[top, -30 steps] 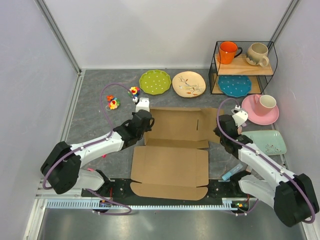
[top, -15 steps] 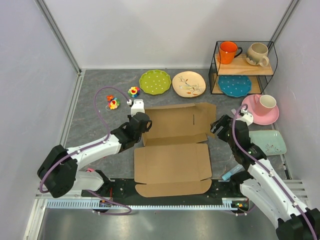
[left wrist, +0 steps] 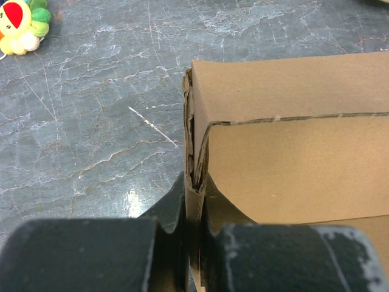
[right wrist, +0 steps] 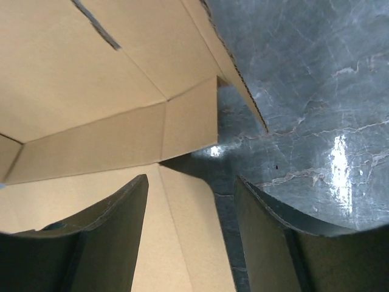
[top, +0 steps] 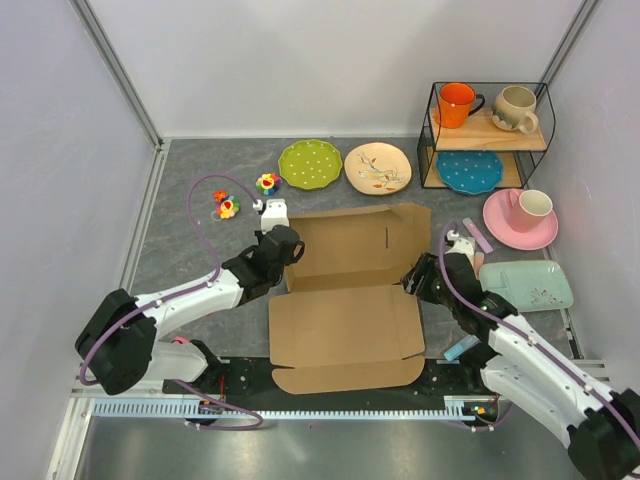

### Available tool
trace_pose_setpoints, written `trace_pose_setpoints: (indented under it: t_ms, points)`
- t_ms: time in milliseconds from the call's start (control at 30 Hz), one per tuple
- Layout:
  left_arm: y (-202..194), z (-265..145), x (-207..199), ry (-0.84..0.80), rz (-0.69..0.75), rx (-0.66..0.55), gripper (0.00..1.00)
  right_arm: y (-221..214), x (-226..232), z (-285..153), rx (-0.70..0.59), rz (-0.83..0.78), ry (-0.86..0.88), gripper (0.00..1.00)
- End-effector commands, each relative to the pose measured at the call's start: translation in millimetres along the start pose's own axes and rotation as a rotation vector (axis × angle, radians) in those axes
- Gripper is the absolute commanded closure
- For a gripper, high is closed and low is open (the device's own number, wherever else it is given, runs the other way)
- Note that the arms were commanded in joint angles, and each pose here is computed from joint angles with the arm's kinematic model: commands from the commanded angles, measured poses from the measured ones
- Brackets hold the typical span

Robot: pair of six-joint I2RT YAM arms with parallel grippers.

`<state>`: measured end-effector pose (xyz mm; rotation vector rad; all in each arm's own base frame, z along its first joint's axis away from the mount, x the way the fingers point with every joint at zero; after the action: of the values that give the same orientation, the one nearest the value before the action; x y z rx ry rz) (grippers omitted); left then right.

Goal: Fold the paper box

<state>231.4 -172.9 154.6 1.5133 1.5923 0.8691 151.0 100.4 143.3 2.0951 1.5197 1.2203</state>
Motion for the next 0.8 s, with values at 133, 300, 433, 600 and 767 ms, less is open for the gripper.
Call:
trace_pose_setpoints:
  t_ms: [133,300,433,600,767]
  points:
    - [-25.5,-3.5,16.9,0.066,0.059,0.062,0.98,-3.6,3.8,31.8,0.006,0.012,-0.023,0.34]
    - [-29.8,-6.0,17.1,0.055,0.073,0.069,0.98,8.8,11.4,36.1,-0.053,-0.006,-0.01,0.35]
    - [-31.2,-6.1,16.1,0.053,0.074,0.072,0.98,11.8,13.4,42.2,-0.059,-0.032,-0.015,0.36]
    - [-31.4,-6.4,14.3,0.045,0.078,0.074,0.98,11.6,14.5,46.1,-0.064,-0.045,0.0,0.38]
    - [-31.5,-6.4,13.6,0.04,0.087,0.078,0.98,13.4,16.4,44.7,-0.088,-0.077,0.016,0.46]
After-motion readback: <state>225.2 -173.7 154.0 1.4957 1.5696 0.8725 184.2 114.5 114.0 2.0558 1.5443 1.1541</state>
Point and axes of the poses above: each gripper's point midway between its finger pads, its own z axis out along the fingers, its own x axis along the line the jaws close on, y = z × x, the point moved 9 cm from there along -z, back along the fingers
